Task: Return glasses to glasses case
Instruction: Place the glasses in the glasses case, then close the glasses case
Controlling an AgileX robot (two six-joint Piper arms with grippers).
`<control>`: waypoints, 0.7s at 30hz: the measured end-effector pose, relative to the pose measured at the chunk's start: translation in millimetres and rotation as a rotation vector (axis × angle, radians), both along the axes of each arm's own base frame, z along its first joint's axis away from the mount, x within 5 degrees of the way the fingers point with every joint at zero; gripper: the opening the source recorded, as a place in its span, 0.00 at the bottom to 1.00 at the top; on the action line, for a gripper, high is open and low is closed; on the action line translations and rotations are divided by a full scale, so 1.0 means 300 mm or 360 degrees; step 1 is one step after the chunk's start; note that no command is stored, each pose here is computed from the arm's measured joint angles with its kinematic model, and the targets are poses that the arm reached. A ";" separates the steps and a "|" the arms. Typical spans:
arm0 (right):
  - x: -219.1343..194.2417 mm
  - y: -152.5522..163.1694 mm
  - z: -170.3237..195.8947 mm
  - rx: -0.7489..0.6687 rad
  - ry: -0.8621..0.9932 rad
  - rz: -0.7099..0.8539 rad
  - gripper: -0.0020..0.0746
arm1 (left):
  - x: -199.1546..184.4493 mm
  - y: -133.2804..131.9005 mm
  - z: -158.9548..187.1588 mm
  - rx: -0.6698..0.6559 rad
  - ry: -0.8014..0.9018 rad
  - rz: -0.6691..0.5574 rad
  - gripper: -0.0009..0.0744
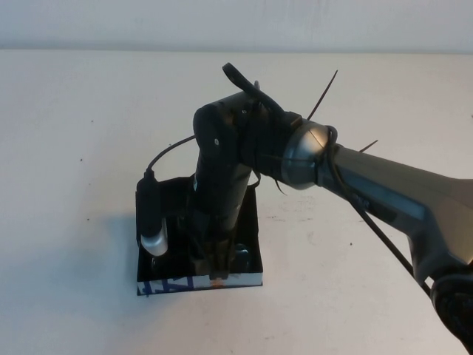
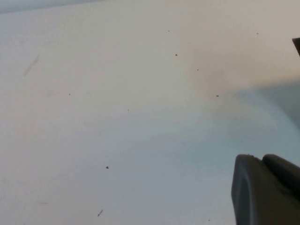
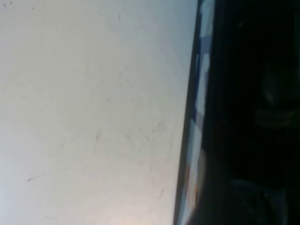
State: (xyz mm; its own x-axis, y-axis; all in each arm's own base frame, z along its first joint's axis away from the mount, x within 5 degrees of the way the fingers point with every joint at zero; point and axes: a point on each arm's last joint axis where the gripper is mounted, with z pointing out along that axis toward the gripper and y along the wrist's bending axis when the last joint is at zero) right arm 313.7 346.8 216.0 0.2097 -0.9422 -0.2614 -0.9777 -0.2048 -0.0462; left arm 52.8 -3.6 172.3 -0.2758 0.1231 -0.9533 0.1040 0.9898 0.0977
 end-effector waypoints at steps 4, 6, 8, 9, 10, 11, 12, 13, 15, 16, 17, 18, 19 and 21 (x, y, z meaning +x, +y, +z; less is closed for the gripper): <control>0.007 0.007 0.031 0.0029 -0.0029 -0.0011 0.44 | 0.000 0.000 0.000 0.0000 0.0000 0.0000 0.01; 0.011 0.008 0.055 0.0047 -0.0050 -0.0052 0.44 | 0.000 0.000 0.000 0.0000 0.0000 0.0000 0.01; 0.011 0.002 0.087 0.0060 -0.0083 -0.0082 0.44 | 0.000 0.000 0.000 0.0000 0.0000 0.0000 0.01; 0.009 -0.003 0.107 0.0068 -0.0101 -0.0093 0.44 | 0.000 0.000 0.000 0.0000 0.0000 0.0000 0.01; 0.006 -0.010 0.128 0.0074 -0.0118 -0.0109 0.44 | 0.000 0.000 0.000 0.0000 0.0000 0.0000 0.01; 0.003 -0.016 0.148 0.0079 -0.0133 -0.0132 0.43 | 0.000 0.000 0.000 0.0000 0.0000 0.0000 0.01; -0.002 -0.024 0.176 0.0094 -0.0150 -0.0169 0.43 | 0.000 0.000 0.000 0.0000 0.0000 0.0000 0.01; -0.007 -0.033 0.207 0.0111 -0.0170 -0.0213 0.42 | 0.000 0.000 0.000 0.0000 0.0000 0.0000 0.01; -0.021 -0.051 0.269 0.0158 -0.0191 -0.0309 0.40 | 0.000 0.000 0.000 0.0000 0.0000 0.0000 0.01; -0.032 -0.063 0.308 0.0191 -0.0196 -0.0372 0.38 | 0.000 0.000 0.000 0.0000 0.0000 0.0000 0.01; -0.044 -0.076 0.346 0.0226 -0.0200 -0.0436 0.35 | 0.000 0.000 0.000 0.0000 0.0000 0.0000 0.01; -0.057 -0.090 0.379 0.0258 -0.0197 -0.0495 0.31 | 0.000 0.000 0.000 0.0000 0.0000 0.0000 0.01; -0.072 -0.105 0.409 0.0286 -0.0194 -0.0549 0.26 | 0.000 0.000 0.000 0.0000 0.0000 0.0000 0.01; -0.098 -0.131 0.448 0.0314 -0.0184 -0.0611 0.15 | 0.000 0.000 0.000 0.0000 0.0000 0.0000 0.01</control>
State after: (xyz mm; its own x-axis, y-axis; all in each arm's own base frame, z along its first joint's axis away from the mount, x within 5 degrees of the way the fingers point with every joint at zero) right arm 284.4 307.3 350.5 -0.1074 -0.8918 -0.4395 -0.9672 0.1960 -0.1614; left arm 52.8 -3.6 172.3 -0.2758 0.1231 -0.9533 0.1040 0.9898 0.0977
